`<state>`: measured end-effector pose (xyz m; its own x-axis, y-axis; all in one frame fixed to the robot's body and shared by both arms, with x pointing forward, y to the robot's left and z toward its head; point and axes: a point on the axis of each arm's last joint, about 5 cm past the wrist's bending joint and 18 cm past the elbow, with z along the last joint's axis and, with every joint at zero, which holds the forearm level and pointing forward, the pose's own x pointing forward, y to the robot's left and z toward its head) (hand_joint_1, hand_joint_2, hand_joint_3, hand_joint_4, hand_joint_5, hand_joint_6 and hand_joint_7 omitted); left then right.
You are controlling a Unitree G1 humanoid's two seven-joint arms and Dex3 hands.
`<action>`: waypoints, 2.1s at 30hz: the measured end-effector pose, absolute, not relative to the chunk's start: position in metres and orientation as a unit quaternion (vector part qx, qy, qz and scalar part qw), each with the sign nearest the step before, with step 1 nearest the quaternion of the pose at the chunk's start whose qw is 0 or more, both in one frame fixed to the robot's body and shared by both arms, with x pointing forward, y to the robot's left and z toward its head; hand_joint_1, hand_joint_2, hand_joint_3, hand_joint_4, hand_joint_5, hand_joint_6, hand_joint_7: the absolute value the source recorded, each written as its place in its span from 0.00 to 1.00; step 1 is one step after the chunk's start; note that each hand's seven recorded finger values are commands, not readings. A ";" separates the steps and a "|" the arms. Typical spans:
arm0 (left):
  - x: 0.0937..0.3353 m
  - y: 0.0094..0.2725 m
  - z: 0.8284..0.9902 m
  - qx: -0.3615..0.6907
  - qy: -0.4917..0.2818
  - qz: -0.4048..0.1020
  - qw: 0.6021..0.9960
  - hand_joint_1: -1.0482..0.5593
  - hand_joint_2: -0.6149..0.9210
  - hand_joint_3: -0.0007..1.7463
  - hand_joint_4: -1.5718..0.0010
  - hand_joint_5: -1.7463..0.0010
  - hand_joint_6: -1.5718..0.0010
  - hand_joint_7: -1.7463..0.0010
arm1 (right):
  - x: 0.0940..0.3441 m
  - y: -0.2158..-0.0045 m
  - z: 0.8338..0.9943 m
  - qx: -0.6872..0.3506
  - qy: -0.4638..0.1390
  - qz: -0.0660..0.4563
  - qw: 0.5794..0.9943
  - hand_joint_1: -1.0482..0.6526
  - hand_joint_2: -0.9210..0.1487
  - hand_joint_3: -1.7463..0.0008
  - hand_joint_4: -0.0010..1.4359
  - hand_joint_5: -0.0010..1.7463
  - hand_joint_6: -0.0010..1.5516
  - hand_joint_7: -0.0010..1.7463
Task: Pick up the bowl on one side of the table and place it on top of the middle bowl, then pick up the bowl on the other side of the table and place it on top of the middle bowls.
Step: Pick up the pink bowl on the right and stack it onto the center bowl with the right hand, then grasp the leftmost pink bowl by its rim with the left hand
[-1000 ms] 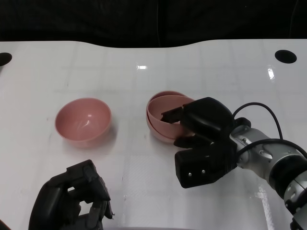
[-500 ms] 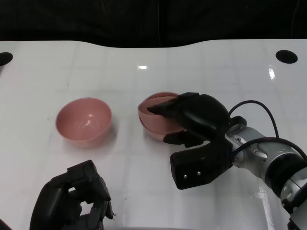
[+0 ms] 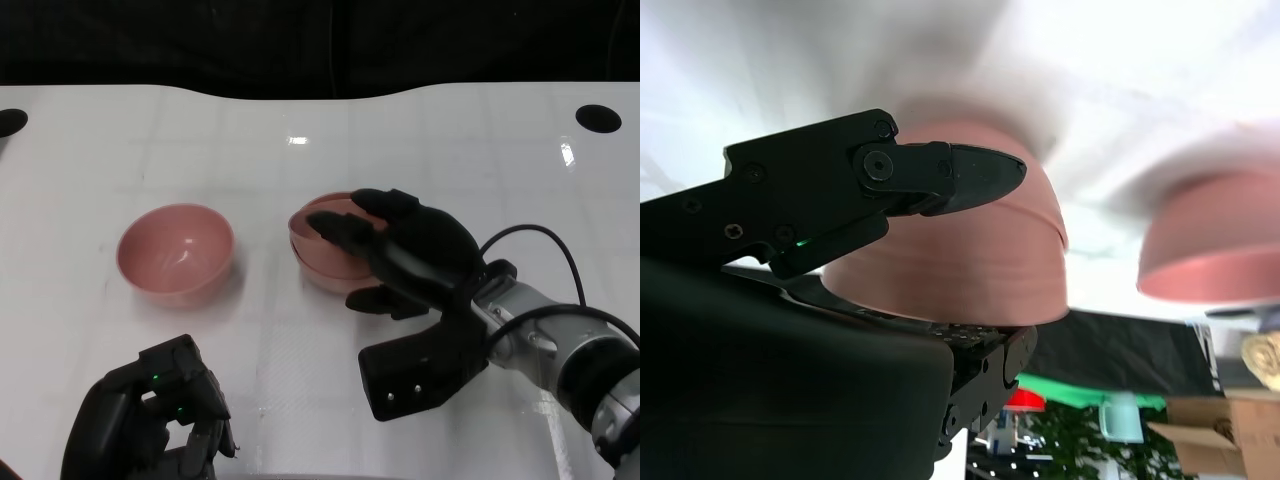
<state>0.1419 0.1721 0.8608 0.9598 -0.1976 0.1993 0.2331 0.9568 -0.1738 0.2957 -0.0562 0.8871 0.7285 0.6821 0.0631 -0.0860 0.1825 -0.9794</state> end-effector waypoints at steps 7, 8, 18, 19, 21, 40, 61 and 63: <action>0.142 0.172 0.861 -0.098 -0.090 -0.109 0.985 0.59 0.68 0.74 0.44 0.03 0.45 0.17 | 0.293 -0.058 0.881 -0.590 -0.241 0.269 0.722 0.20 0.00 0.73 0.03 0.05 0.07 0.00; 0.142 0.172 0.861 -0.097 -0.090 -0.109 0.985 0.59 0.68 0.75 0.44 0.03 0.45 0.17 | 0.293 -0.058 0.881 -0.590 -0.241 0.269 0.722 0.20 0.00 0.74 0.02 0.05 0.07 0.00; 0.142 0.173 0.861 -0.096 -0.091 -0.109 0.985 0.59 0.69 0.74 0.44 0.03 0.45 0.17 | 0.293 -0.057 0.883 -0.577 -0.238 0.268 0.734 0.20 0.00 0.70 0.01 0.05 0.03 0.00; 0.142 0.173 0.861 -0.097 -0.091 -0.109 0.985 0.59 0.69 0.74 0.44 0.03 0.45 0.17 | 0.293 -0.057 0.884 -0.567 -0.246 0.262 0.741 0.20 0.00 0.70 0.01 0.06 0.03 0.00; 0.142 0.173 0.861 -0.097 -0.091 -0.109 0.985 0.59 0.68 0.74 0.44 0.03 0.45 0.16 | 0.293 -0.055 0.888 -0.548 -0.266 0.251 0.752 0.20 0.00 0.69 0.03 0.07 0.04 0.01; 0.143 0.179 0.861 -0.095 -0.099 -0.101 0.985 0.60 0.74 0.67 0.46 0.08 0.46 0.22 | 0.259 -0.101 0.899 -0.278 -0.299 0.211 0.888 0.49 0.01 0.96 0.32 0.68 0.44 0.19; 0.150 0.196 0.896 0.063 -0.157 -0.087 0.982 0.53 0.99 0.03 0.61 0.60 0.53 0.96 | 0.178 -0.168 0.886 -0.120 -0.216 0.207 0.947 0.54 0.30 0.49 0.57 0.83 0.58 0.55; 0.151 0.197 0.900 0.096 -0.161 -0.087 0.978 0.50 1.00 0.03 0.63 0.64 0.56 0.99 | 0.170 -0.172 0.885 -0.118 -0.203 0.200 0.951 0.54 0.34 0.43 0.61 0.82 0.59 0.55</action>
